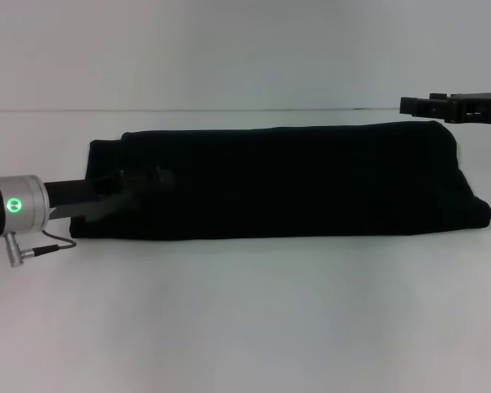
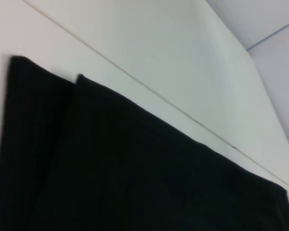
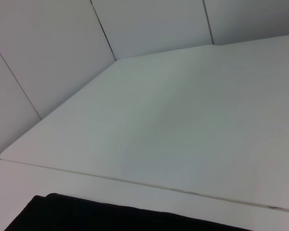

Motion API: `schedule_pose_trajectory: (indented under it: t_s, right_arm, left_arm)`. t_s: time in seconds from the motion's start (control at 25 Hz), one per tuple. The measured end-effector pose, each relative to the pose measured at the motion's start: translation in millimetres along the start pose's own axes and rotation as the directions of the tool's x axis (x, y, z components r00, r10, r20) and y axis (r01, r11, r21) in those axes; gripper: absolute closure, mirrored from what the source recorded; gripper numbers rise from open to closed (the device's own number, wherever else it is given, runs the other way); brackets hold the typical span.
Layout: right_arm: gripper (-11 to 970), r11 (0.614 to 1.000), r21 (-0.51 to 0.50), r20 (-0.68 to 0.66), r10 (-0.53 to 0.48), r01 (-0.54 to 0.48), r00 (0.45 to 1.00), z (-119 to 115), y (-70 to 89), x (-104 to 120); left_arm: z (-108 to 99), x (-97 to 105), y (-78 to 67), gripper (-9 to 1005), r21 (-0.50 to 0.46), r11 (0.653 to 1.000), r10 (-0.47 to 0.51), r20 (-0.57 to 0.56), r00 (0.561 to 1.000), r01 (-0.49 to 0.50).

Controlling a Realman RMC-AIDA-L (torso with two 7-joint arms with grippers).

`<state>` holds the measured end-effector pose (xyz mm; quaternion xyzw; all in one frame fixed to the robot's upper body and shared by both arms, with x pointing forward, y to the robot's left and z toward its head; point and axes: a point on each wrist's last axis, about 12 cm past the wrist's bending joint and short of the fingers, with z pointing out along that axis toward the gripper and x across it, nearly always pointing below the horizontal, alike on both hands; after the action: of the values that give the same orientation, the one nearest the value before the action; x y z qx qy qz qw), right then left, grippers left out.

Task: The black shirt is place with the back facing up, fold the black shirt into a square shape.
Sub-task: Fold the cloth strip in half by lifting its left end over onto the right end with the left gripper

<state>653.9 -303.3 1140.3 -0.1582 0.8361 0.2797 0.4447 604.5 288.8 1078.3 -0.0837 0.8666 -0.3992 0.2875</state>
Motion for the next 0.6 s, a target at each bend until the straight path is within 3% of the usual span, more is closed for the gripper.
schedule_pose_trajectory:
  t_s: [0.6]
  right_arm:
    - [225, 1.0, 0.002, 0.005, 0.001, -0.001, 1.0, 1, 0.1, -2]
  left_arm:
    - [-5, 4, 13.1, 62, -0.072, 0.997, 0.008, -0.007, 1.0, -0.008]
